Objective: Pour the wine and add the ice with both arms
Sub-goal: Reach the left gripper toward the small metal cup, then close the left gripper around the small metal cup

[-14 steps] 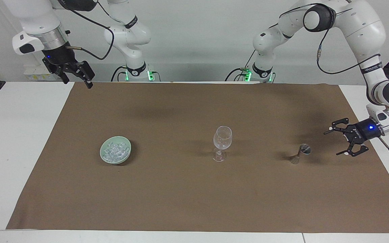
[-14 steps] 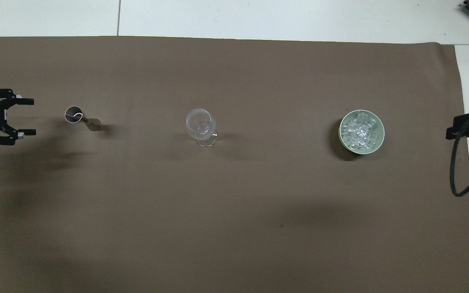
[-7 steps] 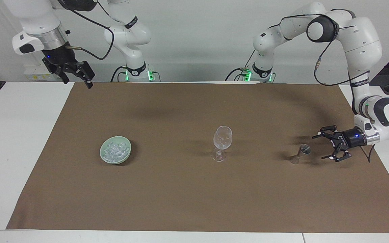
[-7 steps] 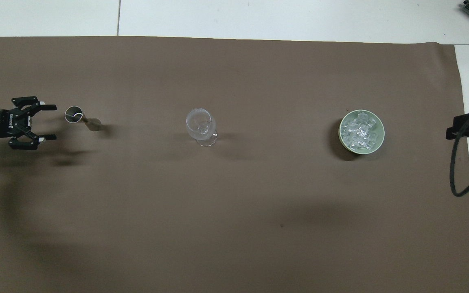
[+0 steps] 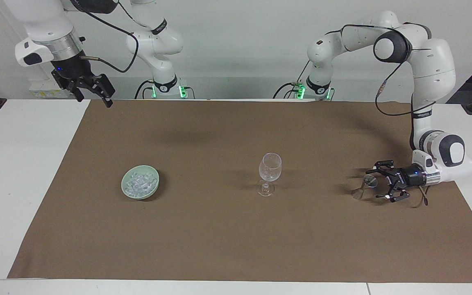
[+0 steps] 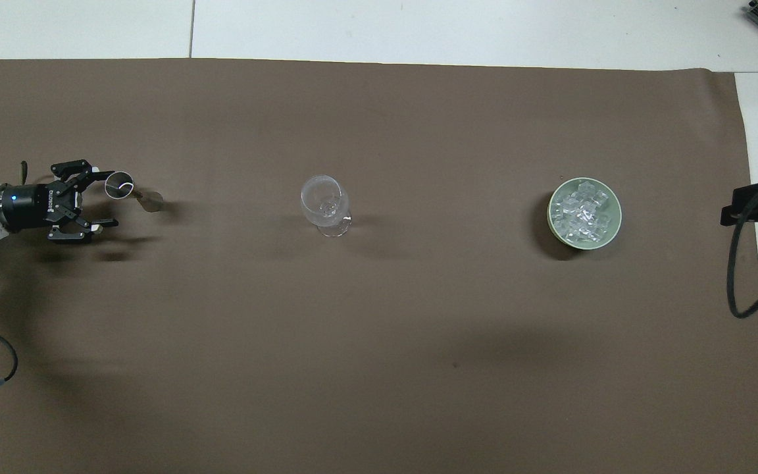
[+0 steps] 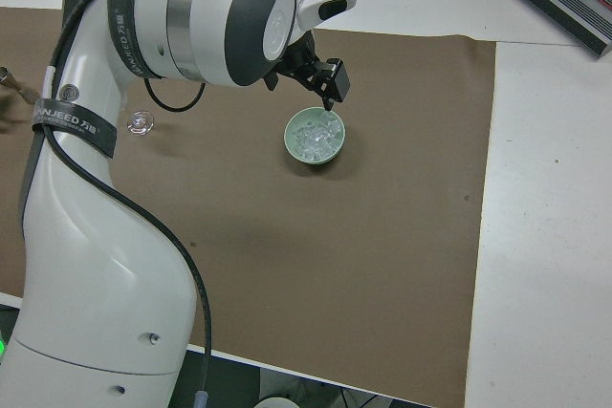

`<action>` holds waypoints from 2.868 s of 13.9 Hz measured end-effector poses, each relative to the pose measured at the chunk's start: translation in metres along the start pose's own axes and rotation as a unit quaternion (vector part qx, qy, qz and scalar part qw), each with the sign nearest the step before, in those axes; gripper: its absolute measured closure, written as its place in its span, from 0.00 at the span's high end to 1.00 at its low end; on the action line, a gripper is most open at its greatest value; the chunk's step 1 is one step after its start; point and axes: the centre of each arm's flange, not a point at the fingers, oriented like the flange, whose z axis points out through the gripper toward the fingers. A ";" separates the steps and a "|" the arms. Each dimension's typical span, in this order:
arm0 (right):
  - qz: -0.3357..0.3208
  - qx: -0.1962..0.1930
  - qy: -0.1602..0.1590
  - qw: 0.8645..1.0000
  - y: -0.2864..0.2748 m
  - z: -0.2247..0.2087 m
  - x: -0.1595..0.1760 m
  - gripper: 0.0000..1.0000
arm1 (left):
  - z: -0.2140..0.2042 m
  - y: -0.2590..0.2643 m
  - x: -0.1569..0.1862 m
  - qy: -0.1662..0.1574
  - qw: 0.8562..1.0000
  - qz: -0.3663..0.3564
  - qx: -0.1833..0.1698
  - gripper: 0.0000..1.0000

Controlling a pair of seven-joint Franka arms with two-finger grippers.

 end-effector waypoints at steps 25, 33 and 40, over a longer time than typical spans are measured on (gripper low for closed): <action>0.000 0.000 0.000 1.000 0.000 0.000 0.000 1.00 | 0.032 -0.005 -0.024 0.071 0.997 0.035 0.004 0.72; 0.000 0.000 0.000 1.000 0.000 0.000 0.000 1.00 | 0.040 -0.003 -0.026 0.080 0.996 0.040 -0.006 0.59; -0.006 0.000 0.000 1.000 -0.007 0.000 -0.001 1.00 | 0.040 -0.003 -0.028 0.080 0.996 0.042 -0.005 0.42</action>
